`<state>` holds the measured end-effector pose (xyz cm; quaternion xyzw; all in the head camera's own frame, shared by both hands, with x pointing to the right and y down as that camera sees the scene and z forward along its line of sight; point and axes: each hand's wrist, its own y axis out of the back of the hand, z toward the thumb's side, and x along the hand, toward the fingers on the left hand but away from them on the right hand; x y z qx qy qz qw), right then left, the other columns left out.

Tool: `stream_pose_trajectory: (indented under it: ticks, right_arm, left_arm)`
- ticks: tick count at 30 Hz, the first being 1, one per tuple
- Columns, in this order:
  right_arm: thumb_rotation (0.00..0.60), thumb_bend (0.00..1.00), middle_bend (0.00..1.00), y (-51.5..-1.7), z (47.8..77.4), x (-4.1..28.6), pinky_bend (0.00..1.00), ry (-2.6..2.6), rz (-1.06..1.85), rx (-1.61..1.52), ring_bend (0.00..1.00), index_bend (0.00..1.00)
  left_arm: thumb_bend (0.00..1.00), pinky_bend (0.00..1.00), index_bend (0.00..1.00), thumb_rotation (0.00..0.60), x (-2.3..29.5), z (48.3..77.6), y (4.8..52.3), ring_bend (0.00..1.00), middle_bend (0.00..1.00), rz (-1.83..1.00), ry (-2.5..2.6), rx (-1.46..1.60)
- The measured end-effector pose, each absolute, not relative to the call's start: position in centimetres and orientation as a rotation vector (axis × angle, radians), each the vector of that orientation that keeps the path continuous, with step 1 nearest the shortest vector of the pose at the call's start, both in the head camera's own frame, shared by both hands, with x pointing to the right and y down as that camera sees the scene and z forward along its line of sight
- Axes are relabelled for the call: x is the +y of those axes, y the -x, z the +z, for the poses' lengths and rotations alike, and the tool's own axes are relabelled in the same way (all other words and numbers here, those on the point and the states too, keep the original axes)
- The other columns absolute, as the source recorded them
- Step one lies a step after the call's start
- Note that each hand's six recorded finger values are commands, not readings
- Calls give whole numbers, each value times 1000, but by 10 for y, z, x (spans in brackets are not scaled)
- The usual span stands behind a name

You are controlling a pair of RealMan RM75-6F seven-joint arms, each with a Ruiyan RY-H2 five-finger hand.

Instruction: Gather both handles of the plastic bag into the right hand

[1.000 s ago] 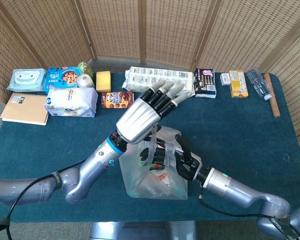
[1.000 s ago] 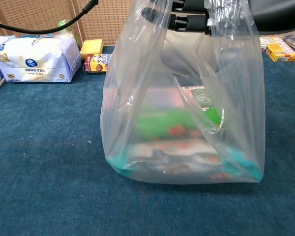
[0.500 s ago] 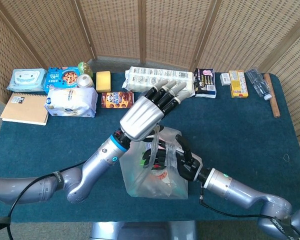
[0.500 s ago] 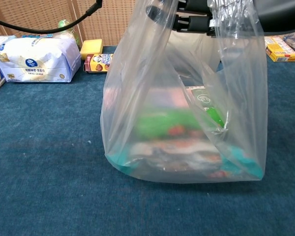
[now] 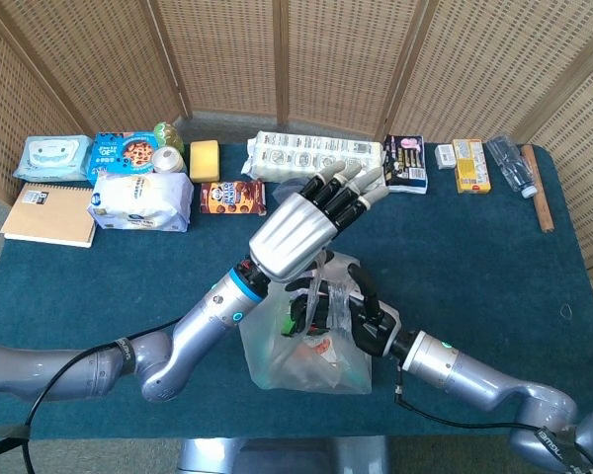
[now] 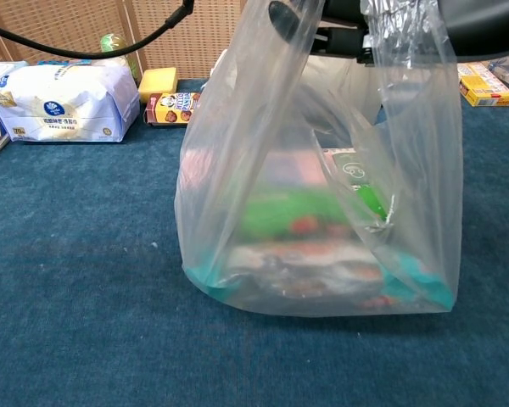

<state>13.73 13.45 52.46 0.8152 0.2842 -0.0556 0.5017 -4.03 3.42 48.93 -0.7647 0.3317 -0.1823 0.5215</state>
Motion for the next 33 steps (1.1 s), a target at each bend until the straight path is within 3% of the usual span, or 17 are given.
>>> stream_pose_trajectory:
  ticks: [17,33]
  right_arm:
    - [112,218,615,-135,527,135,521,-1939,-136,669,677,395]
    - [115,238,665,-143,531,131,587,-1917,-142,672,752,413]
  left_arm:
    - [0,83,0,600,33,492,50,0,18,-457,1848,783]
    - [0,83,0,600,33,496,64,0,18,-523,1964,703]
